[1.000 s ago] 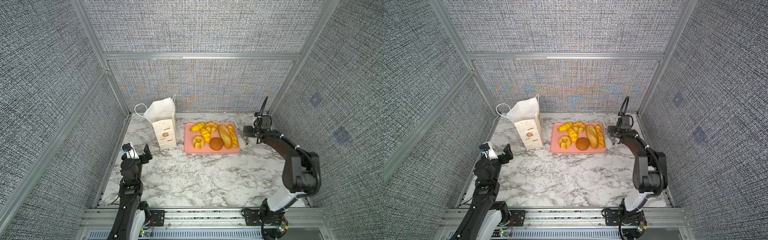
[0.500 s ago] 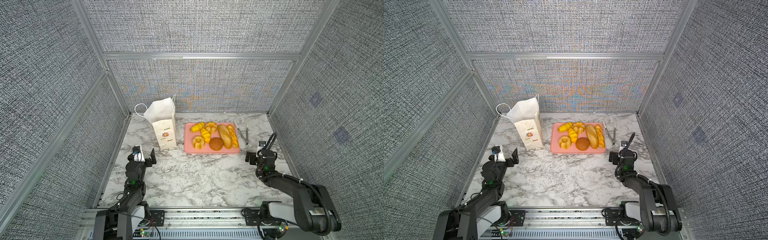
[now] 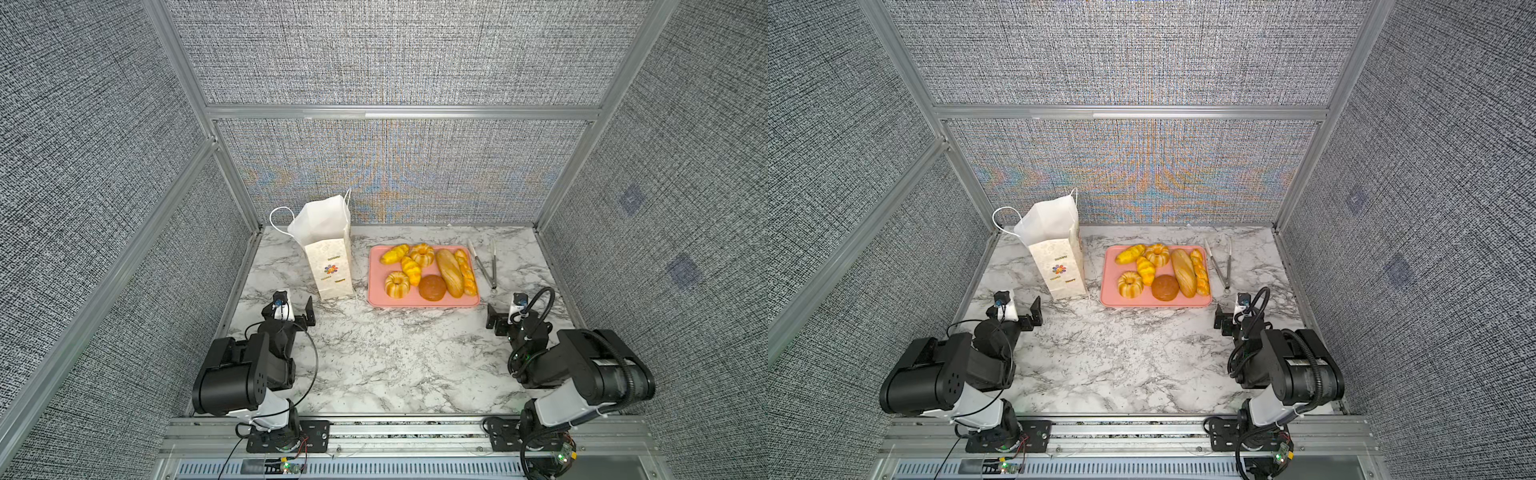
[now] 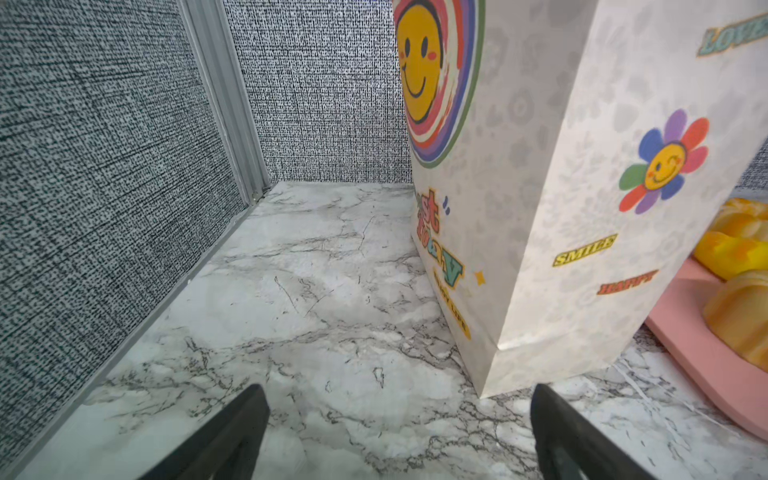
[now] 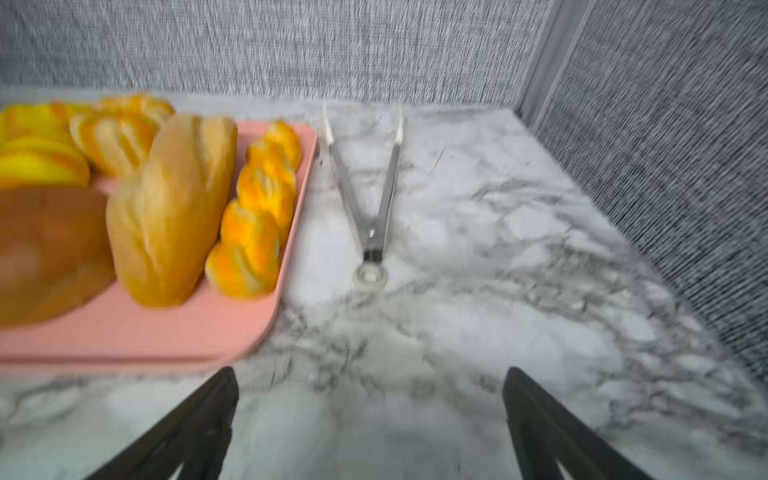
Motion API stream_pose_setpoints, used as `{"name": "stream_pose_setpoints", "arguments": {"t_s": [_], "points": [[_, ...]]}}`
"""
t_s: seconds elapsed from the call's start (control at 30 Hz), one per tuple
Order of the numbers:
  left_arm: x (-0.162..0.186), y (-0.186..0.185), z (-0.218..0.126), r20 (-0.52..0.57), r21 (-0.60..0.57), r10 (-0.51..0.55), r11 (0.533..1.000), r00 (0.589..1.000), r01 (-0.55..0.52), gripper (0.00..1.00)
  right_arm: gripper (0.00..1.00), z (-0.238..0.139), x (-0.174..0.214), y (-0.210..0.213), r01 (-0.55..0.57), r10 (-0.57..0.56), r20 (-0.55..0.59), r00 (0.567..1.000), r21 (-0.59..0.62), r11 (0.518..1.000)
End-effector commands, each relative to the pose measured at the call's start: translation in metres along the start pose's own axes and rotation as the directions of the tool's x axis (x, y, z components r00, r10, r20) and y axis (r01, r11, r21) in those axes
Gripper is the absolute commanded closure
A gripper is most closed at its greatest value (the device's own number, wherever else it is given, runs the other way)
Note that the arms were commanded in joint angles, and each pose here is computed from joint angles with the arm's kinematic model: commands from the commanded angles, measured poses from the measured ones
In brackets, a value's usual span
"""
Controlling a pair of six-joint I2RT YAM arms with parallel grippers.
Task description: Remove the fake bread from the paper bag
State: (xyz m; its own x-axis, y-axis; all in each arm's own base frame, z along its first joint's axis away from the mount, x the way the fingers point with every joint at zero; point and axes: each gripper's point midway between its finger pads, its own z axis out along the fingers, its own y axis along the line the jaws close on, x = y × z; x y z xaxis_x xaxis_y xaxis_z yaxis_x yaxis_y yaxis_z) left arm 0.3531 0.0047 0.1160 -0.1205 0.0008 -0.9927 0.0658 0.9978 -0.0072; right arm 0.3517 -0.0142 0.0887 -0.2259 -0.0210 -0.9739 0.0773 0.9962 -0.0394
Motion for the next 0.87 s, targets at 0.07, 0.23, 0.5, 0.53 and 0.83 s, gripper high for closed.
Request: {"name": "stream_pose_setpoints", "arguments": {"t_s": [0.07, 0.23, 0.5, 0.53, 0.83], "points": [[-0.017, -0.004, 0.004, 0.067, 0.015, 0.032, 0.999, 0.997, -0.033, 0.01, 0.01, 0.032, -0.016, -0.014, -0.032, 0.038, -0.061, 0.997, 0.098, 0.995], [-0.016, -0.003, 0.004, 0.062, 0.003, 0.034, 0.999, 0.998, -0.034, 0.01, 0.01, 0.032, -0.017, -0.015, -0.046, 0.05, -0.054, 0.997, 0.087, 0.995], [-0.015, -0.005, 0.005, 0.057, 0.009, 0.039, 0.999, 0.998, -0.039, 0.01, 0.01, 0.033, -0.018, -0.015, -0.046, 0.05, -0.054, 0.997, 0.085, 0.995], [-0.016, -0.006, 0.005, 0.059, 0.016, 0.042, 0.999, 0.997, -0.043, 0.01, 0.01, 0.033, -0.018, -0.014, -0.046, 0.05, -0.055, 0.997, 0.082, 0.996], [-0.015, -0.017, 0.009, 0.046, 0.08, 0.061, 0.995, 0.997, -0.065, 0.01, 0.01, 0.034, -0.017, -0.015, -0.053, 0.057, -0.061, 0.996, 0.068, 0.996]]}}
